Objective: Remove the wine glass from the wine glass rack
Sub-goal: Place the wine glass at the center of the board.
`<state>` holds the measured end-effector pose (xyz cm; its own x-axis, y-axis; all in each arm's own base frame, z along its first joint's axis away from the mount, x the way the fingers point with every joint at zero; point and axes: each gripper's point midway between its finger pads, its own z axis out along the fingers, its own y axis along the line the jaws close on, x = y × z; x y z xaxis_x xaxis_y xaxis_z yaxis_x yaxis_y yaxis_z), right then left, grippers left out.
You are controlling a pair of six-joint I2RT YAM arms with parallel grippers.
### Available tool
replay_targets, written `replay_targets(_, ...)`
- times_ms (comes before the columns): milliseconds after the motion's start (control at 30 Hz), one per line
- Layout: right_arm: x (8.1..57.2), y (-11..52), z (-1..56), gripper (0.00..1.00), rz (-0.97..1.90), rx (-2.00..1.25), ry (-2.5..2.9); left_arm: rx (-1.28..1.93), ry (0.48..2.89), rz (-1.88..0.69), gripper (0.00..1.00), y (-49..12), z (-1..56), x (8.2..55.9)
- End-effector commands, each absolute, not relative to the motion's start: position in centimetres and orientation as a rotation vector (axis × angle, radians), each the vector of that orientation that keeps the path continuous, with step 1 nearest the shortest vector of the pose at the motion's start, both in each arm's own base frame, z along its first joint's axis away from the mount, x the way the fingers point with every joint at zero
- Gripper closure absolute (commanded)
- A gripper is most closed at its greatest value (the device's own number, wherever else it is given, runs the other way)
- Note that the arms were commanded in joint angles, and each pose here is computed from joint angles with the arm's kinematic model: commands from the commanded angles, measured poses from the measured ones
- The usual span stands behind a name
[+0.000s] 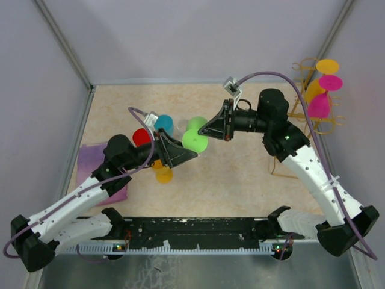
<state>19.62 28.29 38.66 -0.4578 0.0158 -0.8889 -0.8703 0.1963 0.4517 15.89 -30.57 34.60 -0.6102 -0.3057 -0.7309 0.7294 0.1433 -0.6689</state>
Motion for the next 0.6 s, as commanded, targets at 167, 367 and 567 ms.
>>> replay_targets(167,18.61,28.73,41.61,1.0,1.361,-0.887,1.529,0.384,1.526,-1.579,0.52,-30.53,36.04,16.29)
replay_targets(367,18.53,28.78,41.69,1.0,1.357,-0.888,1.524,0.405,1.529,-1.586,0.63,-30.65,35.82,15.97)
replay_targets(567,18.77,28.77,41.63,1.0,1.347,-0.879,1.525,0.452,1.519,-1.591,0.71,-30.78,35.95,15.46)
